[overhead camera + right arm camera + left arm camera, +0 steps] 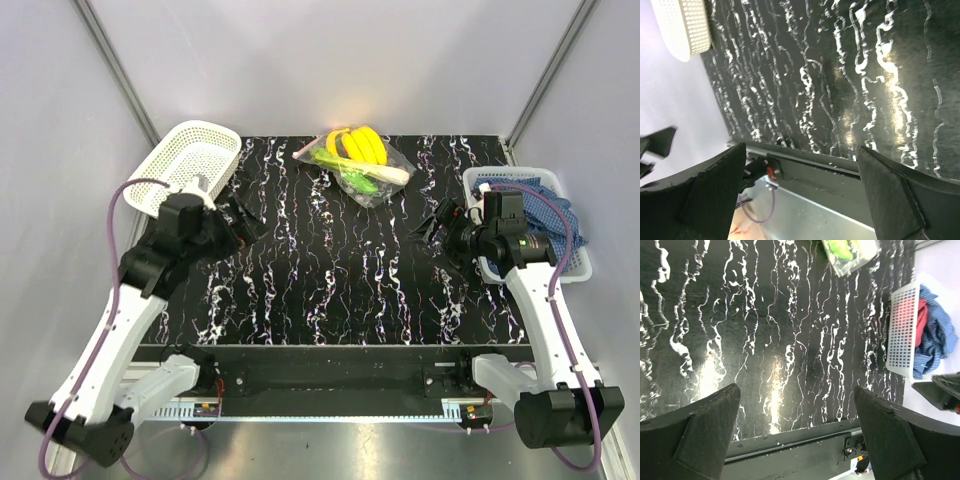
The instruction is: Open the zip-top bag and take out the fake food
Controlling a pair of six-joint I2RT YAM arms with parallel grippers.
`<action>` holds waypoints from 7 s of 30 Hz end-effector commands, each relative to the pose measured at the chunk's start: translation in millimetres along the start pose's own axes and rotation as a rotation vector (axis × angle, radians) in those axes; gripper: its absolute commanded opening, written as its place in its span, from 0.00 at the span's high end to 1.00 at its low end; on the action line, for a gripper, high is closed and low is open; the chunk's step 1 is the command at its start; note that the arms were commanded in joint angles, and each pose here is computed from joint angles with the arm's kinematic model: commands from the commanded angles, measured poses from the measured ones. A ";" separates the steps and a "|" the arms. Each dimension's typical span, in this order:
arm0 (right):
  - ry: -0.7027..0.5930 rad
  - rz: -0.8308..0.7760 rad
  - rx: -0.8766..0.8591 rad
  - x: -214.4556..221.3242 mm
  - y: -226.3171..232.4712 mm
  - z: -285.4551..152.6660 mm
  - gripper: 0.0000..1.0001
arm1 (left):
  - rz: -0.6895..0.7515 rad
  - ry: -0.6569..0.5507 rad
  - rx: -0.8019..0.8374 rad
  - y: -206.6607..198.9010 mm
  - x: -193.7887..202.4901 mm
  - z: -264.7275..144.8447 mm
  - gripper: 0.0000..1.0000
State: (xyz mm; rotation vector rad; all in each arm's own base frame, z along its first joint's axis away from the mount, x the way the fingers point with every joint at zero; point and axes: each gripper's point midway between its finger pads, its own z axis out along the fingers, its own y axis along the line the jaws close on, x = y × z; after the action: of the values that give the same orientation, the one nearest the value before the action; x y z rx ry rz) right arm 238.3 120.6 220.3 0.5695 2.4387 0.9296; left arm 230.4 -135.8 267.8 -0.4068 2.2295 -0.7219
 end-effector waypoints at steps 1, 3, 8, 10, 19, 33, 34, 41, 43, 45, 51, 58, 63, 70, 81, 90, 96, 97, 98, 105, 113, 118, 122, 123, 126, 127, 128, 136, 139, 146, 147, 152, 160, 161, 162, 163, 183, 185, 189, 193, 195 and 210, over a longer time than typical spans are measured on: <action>0.051 0.018 -0.101 4.8 23.6 -7.0 0.00 | 0.003 0.003 0.099 -26.2 -13.2 32.0 0.01; 0.139 0.041 -0.151 18.4 27.7 -0.2 0.00 | -0.031 0.013 0.122 -31.2 -13.6 47.9 0.01; 0.178 -0.028 -0.151 27.1 38.2 5.0 0.00 | -0.077 -0.062 0.243 -48.7 -32.0 108.6 0.01; 0.165 -0.063 -0.159 25.5 43.0 5.9 0.00 | -0.093 -0.149 0.300 -56.0 -50.3 136.8 0.01; 0.122 -0.171 -0.166 -2.0 65.7 1.5 0.00 | -0.315 -0.254 0.291 -34.3 -112.1 279.5 0.01; 0.045 -0.177 0.002 -51.9 65.0 18.4 0.00 | -0.493 -0.354 0.137 32.4 -172.5 416.5 0.14; 0.037 -0.175 0.007 -55.6 65.9 19.8 0.00 | -0.487 -0.358 0.141 29.0 -177.3 417.8 0.14; 0.038 -0.125 0.033 -61.4 64.4 27.7 0.00 | -0.545 -0.358 0.085 53.9 -169.7 457.1 0.19; 0.040 -0.110 0.035 -60.2 63.9 27.5 0.00 | -0.565 -0.361 0.100 51.8 -169.4 463.9 0.20; 0.035 -0.106 0.039 -57.9 62.4 25.3 0.00 | -0.590 -0.372 0.115 53.7 -170.4 471.9 0.28; 0.054 -0.104 0.027 -49.5 62.3 19.1 0.00 | -0.587 -0.391 0.170 48.1 -178.5 478.3 0.61; 0.102 -0.163 -0.026 -43.3 66.0 24.5 0.00 | -0.488 -0.364 0.234 12.4 -185.8 424.9 0.98; 0.096 -0.231 -0.018 -40.7 54.2 29.4 0.00 | -0.358 -0.343 0.264 -9.3 -180.8 373.5 1.00; 0.100 -0.278 -0.037 -49.0 54.9 48.6 0.00 | -0.156 -0.268 0.328 -47.3 -141.1 284.3 1.00; 0.102 -0.394 -0.017 -50.8 81.6 51.7 0.00 | 0.095 -0.122 0.365 -126.8 -71.0 180.2 1.00; -0.032 -0.878 -0.162 -38.9 130.9 56.0 0.00 | -0.276 0.110 0.216 -117.2 -18.9 151.1 1.00; -0.210 -1.264 -0.458 -18.4 148.1 61.5 0.00 | -0.339 0.153 0.219 -130.4 -6.6 122.9 1.00; -0.232 -1.317 -0.492 -14.6 148.7 62.1 0.00 | -0.347 0.156 0.217 -130.6 -5.4 120.4 1.00; -0.256 -1.364 -0.535 -11.4 149.1 65.6 0.00 | -0.364 0.162 0.213 -131.1 -3.0 117.8 1.00; -0.201 -1.461 -0.653 1.2 159.6 101.3 0.00 | -0.462 0.193 0.167 -118.8 9.2 102.1 1.00; -0.119 -1.506 -0.794 29.8 184.9 108.9 0.00 | -0.467 0.191 0.122 -111.0 11.7 99.0 0.97; -0.055 -1.493 -0.823 42.3 191.4 130.2 0.03 | -0.458 0.208 0.116 -111.5 13.5 99.6 0.94; 0.009 -1.436 -0.829 49.6 186.3 141.2 0.18 | -0.433 0.196 0.125 -112.0 11.1 96.5 0.90; 0.019 -1.428 -0.827 50.7 184.5 143.0 0.19 | -0.434 0.193 0.125 -111.8 10.1 96.2 0.89; 0.045 -1.409 -0.818 53.9 178.3 150.7 0.28 | -0.424 0.198 0.122 -109.6 11.6 97.3 0.87; 0.055 -1.400 -0.814 54.3 177.1 154.4 0.38 | -0.423 0.200 0.119 -107.9 12.2 98.4 0.86; 0.068 -1.385 -0.814 55.8 176.9 155.8 0.45 | -0.422 0.200 0.121 -107.7 11.8 98.1 0.85; 0.100 -1.352 -0.806 58.0 173.2 159.9 0.95 | -0.164 0.028 0.156 -92.7 -21.2 72.9 0.19; 0.096 -1.339 -0.816 58.3 178.5 153.0 0.97 | -0.016 -0.022 0.152 -75.6 -27.1 62.0 0.13; 0.141 -1.329 -0.872 66.0 184.4 134.6 0.97 | 0.383 0.094 0.453 -77.2 18.5 62.6 0.22; 0.153 -1.327 -0.888 68.8 183.5 130.4 1.00 | 0.507 0.087 0.512 -78.3 23.5 60.9 0.25; 0.180 -1.300 -0.922 73.6 187.6 120.8 1.00 | 0.816 0.002 0.604 -66.1 32.9 68.5 0.26; 0.198 -1.263 -0.938 76.2 192.3 110.0 1.00 | 0.908 0.072 0.642 -48.4 48.9 110.2 0.34; 0.200 -1.263 -0.941 76.6 192.3 109.6 1.00 | 0.909 0.076 0.635 -47.3 48.8 114.1 0.34; 0.200 -1.262 -0.944 77.1 193.6 108.7 1.00 | 0.908 0.073 0.631 -47.3 47.8 117.3 0.34; 0.202 -1.258 -0.944 77.2 193.6 108.6 1.00 | 0.915 0.067 0.625 -45.5 47.4 122.2 0.35; 0.129 -1.257 -0.812 76.2 193.3 99.4 0.27 | 0.779 0.074 0.604 -48.0 45.6 103.6 1.00; 0.118 -1.274 -0.814 79.6 196.9 100.1 0.29 | 0.760 0.074 0.623 -51.4 46.7 99.6 1.00; 0.108 -1.241 -0.794 73.6 206.4 107.8 0.49 | 0.755 0.055 0.624 -52.5 45.0 94.9 1.00; 0.086 -1.246 -0.772 66.0 212.2 115.1 0.62 | 0.752 0.074 0.620 -49.0 49.3 93.6 1.00; 0.081 -1.251 -0.773 64.2 215.1 115.4 0.86 | 0.751 0.084 0.615 -48.0 50.4 90.4 1.00; 0.244 -1.249 -0.954 96.9 211.1 82.6 1.00 | 0.819 -0.084 0.793 -99.3 16.9 37.1 0.51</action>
State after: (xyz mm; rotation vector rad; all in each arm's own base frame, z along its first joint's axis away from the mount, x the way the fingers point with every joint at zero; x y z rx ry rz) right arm 270.3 355.7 252.9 -1.1959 1.7411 1.2206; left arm 250.1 -227.1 257.7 0.7405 1.7755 -0.9578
